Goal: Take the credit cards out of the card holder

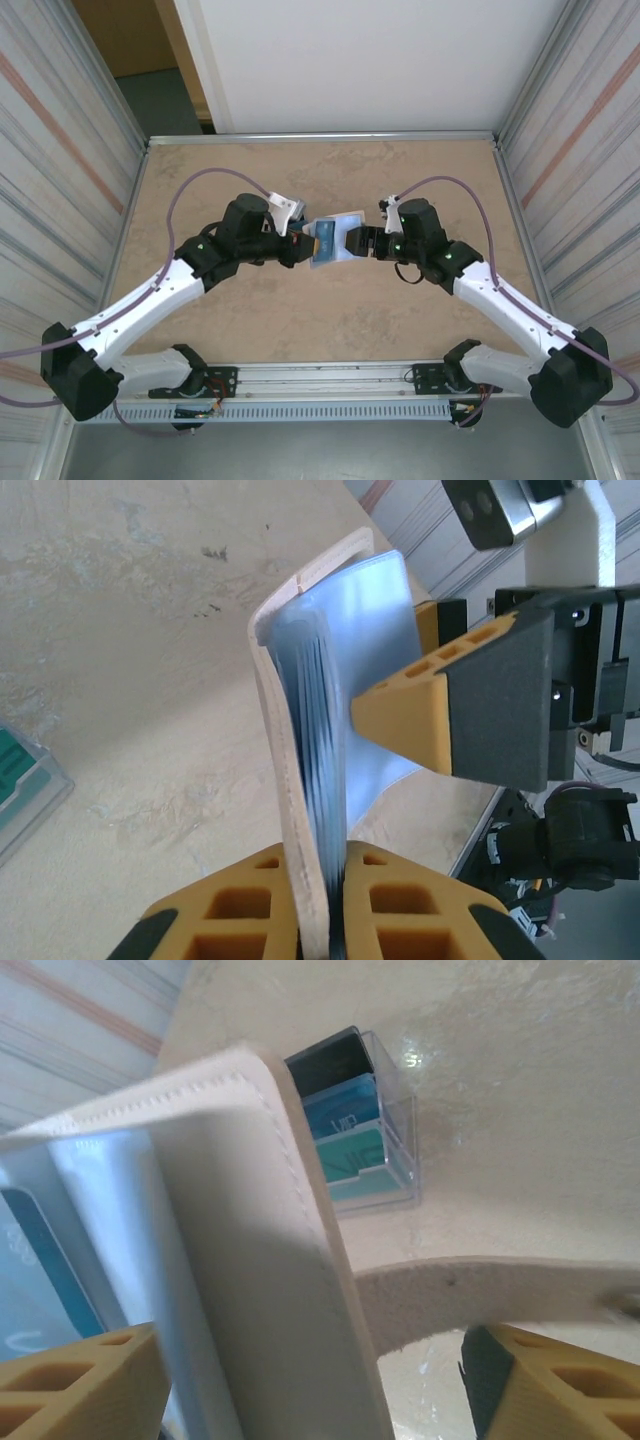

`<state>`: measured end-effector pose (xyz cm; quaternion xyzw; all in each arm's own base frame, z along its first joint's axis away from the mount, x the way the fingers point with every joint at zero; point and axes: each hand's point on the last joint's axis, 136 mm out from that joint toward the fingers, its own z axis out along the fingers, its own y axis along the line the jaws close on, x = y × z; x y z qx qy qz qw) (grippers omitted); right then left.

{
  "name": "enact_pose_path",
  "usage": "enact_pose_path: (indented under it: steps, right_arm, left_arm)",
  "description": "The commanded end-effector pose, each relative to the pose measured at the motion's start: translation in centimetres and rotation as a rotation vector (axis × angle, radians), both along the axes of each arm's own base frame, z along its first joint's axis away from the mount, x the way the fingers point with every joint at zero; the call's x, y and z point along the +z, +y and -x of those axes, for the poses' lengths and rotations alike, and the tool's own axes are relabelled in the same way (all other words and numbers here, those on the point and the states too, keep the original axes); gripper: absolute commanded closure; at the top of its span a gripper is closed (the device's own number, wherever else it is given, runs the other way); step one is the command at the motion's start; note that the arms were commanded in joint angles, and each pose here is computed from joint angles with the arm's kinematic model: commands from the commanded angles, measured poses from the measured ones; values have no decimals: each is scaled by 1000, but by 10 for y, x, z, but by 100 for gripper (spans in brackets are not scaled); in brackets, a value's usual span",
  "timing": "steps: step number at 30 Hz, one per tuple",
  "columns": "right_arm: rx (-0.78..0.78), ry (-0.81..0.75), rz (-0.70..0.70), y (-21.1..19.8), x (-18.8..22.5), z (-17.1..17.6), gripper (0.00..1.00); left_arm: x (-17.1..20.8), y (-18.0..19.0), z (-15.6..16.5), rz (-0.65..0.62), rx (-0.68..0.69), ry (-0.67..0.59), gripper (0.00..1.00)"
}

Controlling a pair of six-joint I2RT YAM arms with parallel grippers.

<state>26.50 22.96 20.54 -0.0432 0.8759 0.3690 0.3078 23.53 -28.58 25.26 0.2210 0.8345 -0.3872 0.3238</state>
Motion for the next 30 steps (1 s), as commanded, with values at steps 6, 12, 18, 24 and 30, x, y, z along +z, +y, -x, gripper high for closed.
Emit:
enact_pose_path:
  steps: [6,12,18,24,30]
  right_arm:
    - [22,-18,-122,2,17,15,28]
    - [22,-52,-162,3,23,15,27]
    - [49,-120,-198,7,38,10,31]
    - [77,-169,-255,7,53,13,62]
    - [58,-176,-264,-2,54,18,90]
  left_arm:
    - [27,4,-6,104,50,-64,100]
    - [29,-2,-1,127,4,-50,100]
    - [29,-6,10,140,-57,-29,100]
    - [28,-6,13,185,-75,-1,100]
    - [26,-2,9,211,-56,8,94]
